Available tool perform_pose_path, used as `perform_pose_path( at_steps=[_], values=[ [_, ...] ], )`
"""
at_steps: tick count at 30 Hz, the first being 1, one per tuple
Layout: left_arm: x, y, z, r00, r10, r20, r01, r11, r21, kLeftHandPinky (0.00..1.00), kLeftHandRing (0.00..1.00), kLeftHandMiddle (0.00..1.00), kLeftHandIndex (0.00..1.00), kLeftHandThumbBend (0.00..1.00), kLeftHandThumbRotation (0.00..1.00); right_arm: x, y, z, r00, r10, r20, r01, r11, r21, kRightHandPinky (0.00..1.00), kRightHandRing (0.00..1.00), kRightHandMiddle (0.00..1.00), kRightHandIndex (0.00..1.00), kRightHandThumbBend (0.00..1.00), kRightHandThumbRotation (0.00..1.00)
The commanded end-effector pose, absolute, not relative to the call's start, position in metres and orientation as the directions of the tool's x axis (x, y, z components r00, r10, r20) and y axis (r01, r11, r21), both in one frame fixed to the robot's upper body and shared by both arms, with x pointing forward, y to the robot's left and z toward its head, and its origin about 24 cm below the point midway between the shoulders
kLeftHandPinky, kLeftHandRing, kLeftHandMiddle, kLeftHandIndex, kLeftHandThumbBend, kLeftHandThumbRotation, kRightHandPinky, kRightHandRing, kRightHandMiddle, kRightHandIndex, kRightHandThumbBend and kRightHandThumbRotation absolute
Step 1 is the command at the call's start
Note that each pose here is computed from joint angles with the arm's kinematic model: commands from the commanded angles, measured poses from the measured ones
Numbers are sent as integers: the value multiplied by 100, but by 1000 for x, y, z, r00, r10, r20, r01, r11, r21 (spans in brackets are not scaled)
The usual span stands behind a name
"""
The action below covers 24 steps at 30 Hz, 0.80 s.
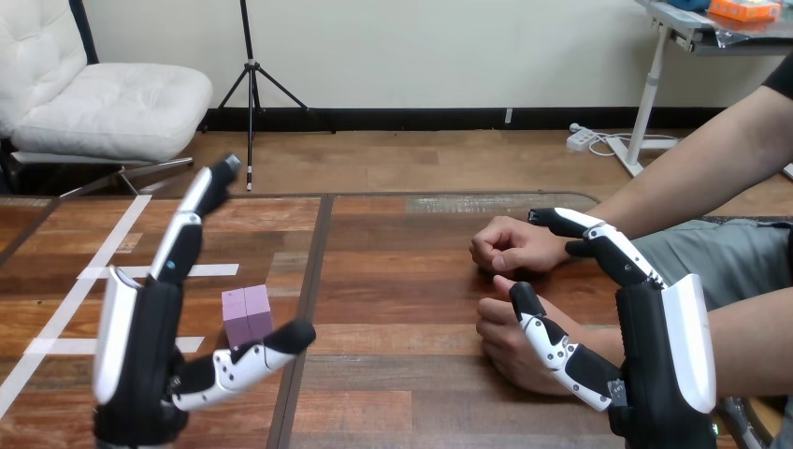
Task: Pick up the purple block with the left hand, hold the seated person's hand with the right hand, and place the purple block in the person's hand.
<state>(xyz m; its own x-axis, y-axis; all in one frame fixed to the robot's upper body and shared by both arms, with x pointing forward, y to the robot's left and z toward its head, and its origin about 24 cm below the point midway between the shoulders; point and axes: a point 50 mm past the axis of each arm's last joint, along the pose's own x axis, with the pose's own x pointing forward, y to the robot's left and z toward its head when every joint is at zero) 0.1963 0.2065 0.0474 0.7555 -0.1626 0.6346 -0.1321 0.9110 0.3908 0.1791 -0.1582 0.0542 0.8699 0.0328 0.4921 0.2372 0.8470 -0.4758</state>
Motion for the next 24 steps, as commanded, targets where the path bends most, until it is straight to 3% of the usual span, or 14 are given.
perform_pose_path(
  at_steps=[1,14,24],
  values=[
    [205,213,68,712,-199,673,-169,882,440,92,94,95,93,80,62,189,-156,64,843,31,537,257,854,-452,69,76,76,72,38,9],
    [211,229,76,794,-257,551,-224,719,658,99,99,99,97,75,71,190,-154,63,846,27,533,253,859,-445,70,76,77,73,38,8],
    [225,240,81,858,-327,396,-171,545,821,100,100,100,99,73,75,190,-155,63,845,30,534,255,855,-451,70,75,77,72,38,8]
  ],
)
